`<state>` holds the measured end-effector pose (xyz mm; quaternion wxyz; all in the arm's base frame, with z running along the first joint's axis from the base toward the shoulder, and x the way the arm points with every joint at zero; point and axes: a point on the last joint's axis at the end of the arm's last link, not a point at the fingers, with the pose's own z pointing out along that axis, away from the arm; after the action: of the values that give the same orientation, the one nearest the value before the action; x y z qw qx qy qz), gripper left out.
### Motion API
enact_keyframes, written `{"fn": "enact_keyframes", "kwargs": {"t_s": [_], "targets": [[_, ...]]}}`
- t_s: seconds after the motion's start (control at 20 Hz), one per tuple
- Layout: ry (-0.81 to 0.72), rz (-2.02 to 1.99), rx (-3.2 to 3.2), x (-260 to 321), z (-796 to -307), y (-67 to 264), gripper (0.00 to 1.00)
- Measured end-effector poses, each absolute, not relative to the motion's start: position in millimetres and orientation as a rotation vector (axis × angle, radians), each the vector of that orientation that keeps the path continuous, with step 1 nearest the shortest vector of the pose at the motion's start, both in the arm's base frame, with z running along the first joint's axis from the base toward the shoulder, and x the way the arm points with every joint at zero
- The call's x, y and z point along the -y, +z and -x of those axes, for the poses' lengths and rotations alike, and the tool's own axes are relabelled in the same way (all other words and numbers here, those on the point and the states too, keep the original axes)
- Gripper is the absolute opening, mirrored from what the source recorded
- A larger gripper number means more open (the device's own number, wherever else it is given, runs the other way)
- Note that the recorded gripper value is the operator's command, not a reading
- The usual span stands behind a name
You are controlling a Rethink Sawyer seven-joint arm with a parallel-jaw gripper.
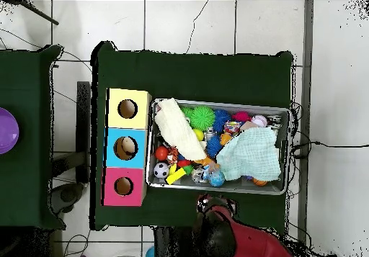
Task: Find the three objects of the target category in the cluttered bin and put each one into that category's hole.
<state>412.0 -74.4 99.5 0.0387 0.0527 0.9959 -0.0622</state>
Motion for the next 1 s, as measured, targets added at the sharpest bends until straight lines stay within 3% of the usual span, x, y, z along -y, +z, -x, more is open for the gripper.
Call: {"fn": "enact_keyframes", "kwargs": {"t_s": [0.4, 1.0], "targets": [[-0.234, -0.186, -2.992, 80, -429, 138, 1.0], [-0.22, -0.139, -3.0, 65, -444, 127, 1.0]]}}
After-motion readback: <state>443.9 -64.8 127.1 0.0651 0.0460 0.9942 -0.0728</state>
